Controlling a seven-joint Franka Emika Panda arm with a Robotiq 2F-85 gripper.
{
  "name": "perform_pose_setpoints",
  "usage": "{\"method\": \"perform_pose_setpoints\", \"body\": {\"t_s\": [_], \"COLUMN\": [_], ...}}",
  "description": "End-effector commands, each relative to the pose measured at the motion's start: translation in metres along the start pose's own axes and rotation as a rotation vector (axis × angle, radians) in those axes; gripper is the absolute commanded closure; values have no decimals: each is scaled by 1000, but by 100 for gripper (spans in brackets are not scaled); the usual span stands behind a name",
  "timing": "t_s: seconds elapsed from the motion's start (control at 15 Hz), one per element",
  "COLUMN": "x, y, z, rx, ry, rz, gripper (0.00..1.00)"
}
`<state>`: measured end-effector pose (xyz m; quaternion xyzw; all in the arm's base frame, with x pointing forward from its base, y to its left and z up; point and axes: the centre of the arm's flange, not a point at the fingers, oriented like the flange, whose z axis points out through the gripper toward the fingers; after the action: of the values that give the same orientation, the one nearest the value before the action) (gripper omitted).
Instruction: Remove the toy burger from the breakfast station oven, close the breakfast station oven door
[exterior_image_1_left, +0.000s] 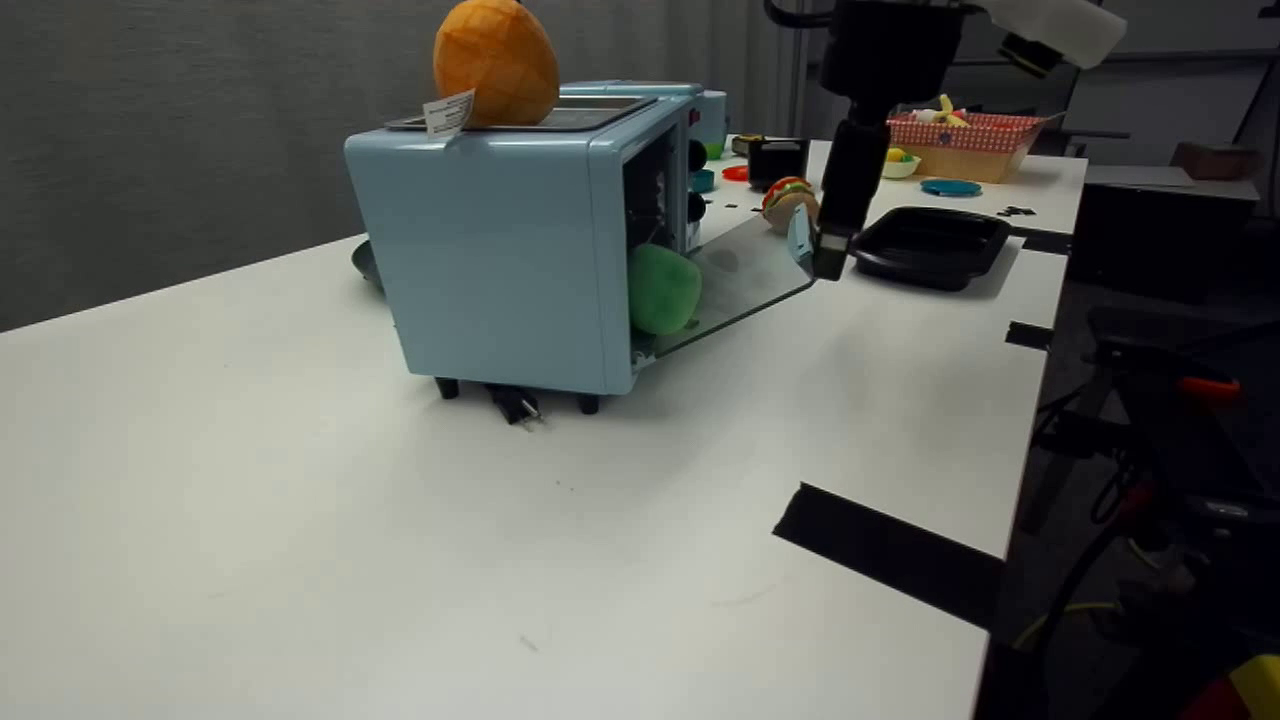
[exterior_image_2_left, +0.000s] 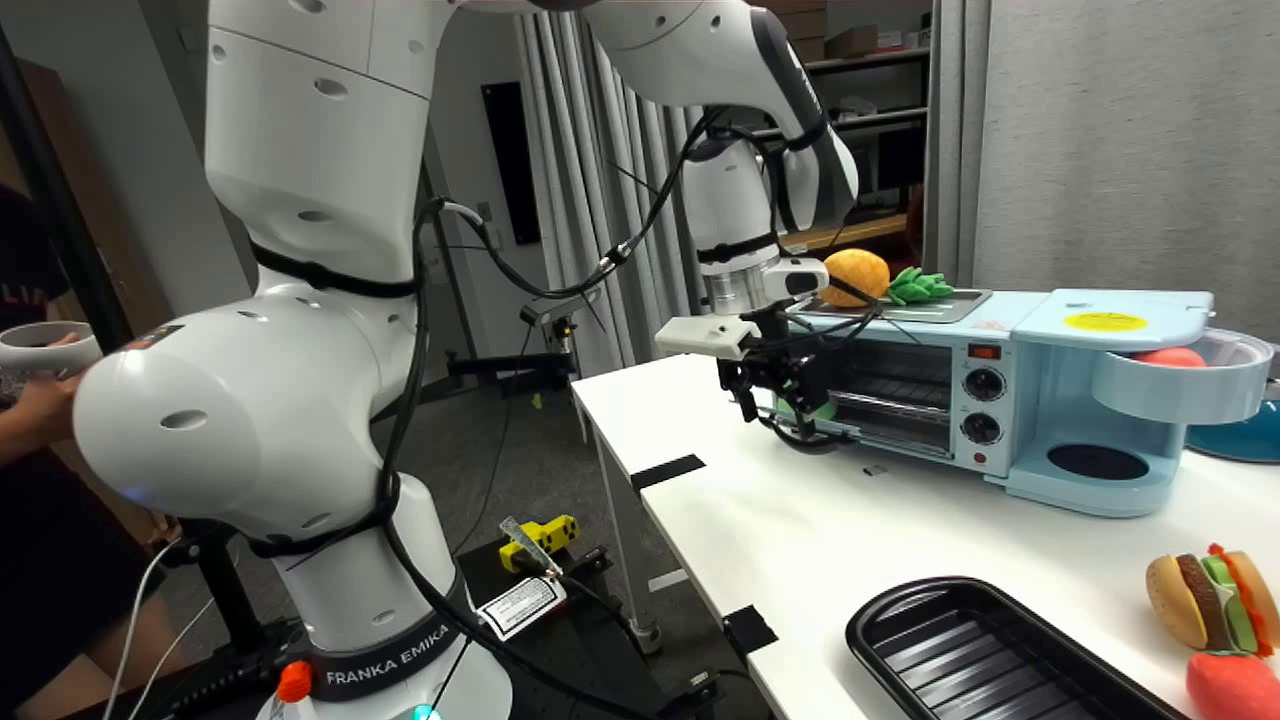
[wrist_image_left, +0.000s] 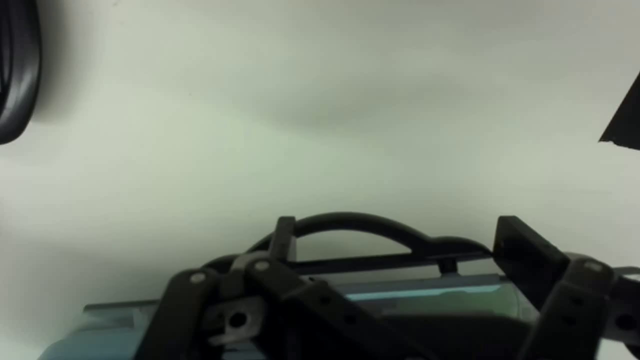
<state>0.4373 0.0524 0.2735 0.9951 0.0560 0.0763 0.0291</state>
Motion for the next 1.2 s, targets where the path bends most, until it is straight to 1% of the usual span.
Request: {"method": "perform_pose_setpoints", "body": {"t_s": [0.0,0.2,0.4,0.8,1.13], "x": [24,38,47,52,54], "y": [5,4,3,1,3], "z": [-29,-46,-56,-69,-95], "rx": [-11,-14,-11,-4,-26], "ry": [128,202,251,306,359], "rz": [48,67,71,78,73], "gripper": [0,0,0,0,0]}}
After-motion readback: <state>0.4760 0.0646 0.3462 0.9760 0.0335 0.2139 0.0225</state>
